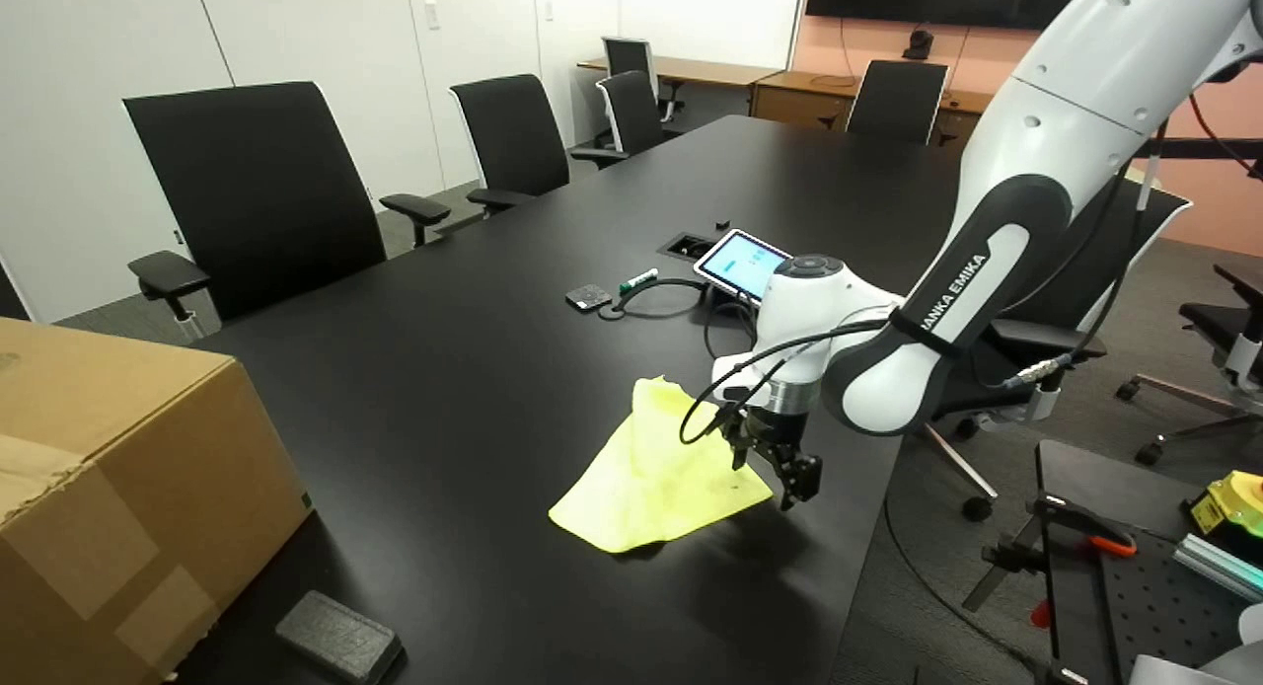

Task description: Fold the towel in half

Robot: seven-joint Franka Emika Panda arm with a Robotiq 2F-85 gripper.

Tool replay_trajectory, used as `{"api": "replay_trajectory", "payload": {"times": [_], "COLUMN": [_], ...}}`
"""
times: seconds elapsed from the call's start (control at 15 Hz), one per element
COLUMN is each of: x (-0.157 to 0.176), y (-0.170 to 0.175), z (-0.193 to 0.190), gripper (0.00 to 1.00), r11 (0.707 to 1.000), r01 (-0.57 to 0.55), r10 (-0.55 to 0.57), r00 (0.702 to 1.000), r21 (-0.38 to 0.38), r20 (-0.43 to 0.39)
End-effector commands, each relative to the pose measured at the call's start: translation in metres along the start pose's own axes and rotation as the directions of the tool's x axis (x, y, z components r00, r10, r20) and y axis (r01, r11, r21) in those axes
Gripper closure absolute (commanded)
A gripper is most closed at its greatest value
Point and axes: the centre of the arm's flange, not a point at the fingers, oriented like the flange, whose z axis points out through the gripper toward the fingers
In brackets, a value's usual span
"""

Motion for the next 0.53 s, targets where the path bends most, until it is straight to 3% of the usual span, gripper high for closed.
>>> {"api": "replay_trajectory", "payload": {"times": [0.0, 0.47], "x": [-0.001, 0.002], "y": [0.006, 0.018], "z": [0.010, 0.002], "gripper": [0.00, 0.00], "r11": [0.999, 0.998], "r01": [0.036, 0.054], "r10": [-0.036, -0.054], "r00": [0.999, 0.998], "r21": [0.010, -0.033], "r20": [-0.006, -0.018]}}
